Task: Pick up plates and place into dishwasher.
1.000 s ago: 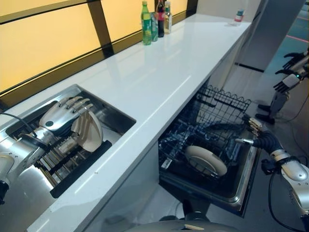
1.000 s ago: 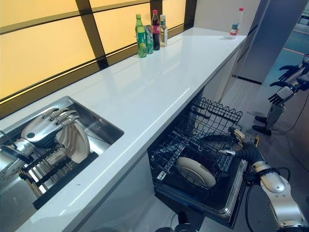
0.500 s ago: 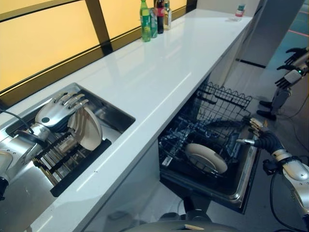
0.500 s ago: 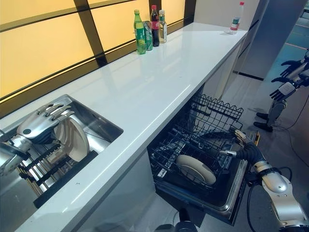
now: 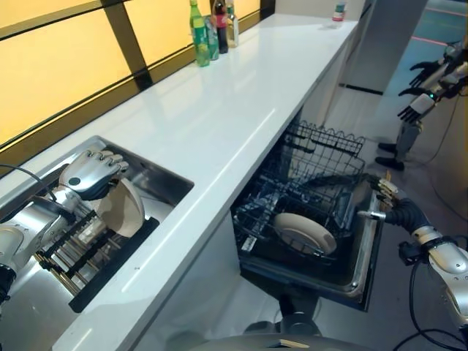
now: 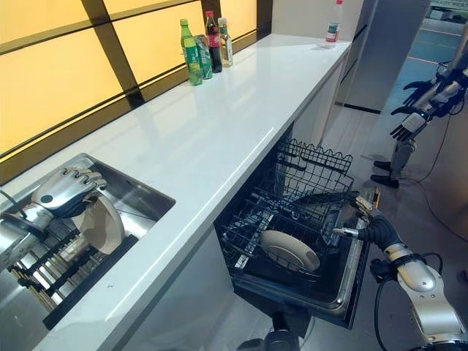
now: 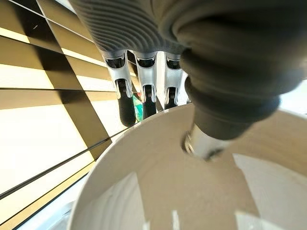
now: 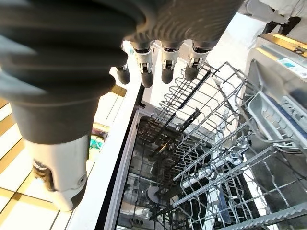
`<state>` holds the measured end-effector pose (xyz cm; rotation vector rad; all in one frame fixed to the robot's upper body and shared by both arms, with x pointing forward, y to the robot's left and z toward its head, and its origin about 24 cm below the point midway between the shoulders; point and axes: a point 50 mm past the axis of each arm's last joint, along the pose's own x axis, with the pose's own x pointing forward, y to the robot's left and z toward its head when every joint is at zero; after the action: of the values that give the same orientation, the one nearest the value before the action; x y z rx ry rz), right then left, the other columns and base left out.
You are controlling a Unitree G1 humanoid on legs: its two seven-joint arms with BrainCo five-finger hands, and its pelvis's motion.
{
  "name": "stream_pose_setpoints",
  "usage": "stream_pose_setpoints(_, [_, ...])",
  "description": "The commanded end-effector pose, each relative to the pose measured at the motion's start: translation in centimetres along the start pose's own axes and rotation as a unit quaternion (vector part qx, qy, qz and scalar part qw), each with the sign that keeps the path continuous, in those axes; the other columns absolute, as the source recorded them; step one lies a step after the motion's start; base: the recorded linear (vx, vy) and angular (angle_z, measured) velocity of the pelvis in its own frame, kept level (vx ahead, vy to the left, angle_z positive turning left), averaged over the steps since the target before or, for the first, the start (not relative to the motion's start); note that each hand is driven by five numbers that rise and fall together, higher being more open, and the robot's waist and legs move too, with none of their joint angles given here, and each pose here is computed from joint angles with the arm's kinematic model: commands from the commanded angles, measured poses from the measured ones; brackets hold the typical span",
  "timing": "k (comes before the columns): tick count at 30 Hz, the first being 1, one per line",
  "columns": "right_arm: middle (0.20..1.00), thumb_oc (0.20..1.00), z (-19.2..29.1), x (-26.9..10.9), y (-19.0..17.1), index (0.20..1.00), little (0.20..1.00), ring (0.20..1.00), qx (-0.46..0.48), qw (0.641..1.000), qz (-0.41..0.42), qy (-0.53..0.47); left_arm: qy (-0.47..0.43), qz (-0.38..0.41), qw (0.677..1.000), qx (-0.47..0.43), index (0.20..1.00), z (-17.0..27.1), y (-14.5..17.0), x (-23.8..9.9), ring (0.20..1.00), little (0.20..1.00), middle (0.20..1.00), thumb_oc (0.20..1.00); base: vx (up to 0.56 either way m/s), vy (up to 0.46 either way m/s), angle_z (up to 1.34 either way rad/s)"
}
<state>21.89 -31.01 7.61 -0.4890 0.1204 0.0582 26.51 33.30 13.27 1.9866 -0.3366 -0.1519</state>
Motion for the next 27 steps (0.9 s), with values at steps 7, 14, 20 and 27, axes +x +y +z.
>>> stream_pose_setpoints(7, [1.000, 1.000, 2.7, -0.3, -2.7, 1.000, 1.000, 1.000, -0.038, 0.998, -0.019, -0.052, 0.010, 0.005, 1.000, 0.008, 0.200, -0.8, 0.6, 0.2, 0.200, 0.200, 0.200, 0.200, 0.00, 0.001, -0.01])
stream_pose_setpoints(14, [1.000, 1.000, 2.7, -0.3, -2.6, 1.000, 1.000, 1.000, -0.036, 0.998, -0.018, -0.055, 0.019, 0.008, 1.000, 0.005, 0.200, -0.8, 0.5, 0.0, 0.200, 0.200, 0.200, 0.200, 0.00, 0.000, 0.00])
stream_pose_setpoints(20, [1.000, 1.000, 2.6, -0.3, -2.3, 1.000, 1.000, 1.000, -0.030, 0.998, -0.017, -0.056, 0.081, 0.067, 0.994, 0.025, 0.200, -2.4, 1.1, -0.6, 0.200, 0.200, 0.200, 0.200, 0.00, 0.000, 0.00])
stream_pose_setpoints(27, [1.000, 1.000, 2.4, -0.3, -1.9, 1.000, 1.000, 1.000, -0.017, 0.998, -0.017, -0.061, 0.201, 0.173, 0.962, 0.070, 0.200, -5.3, 2.5, -2.3, 0.200, 0.200, 0.200, 0.200, -0.03, -0.032, 0.00])
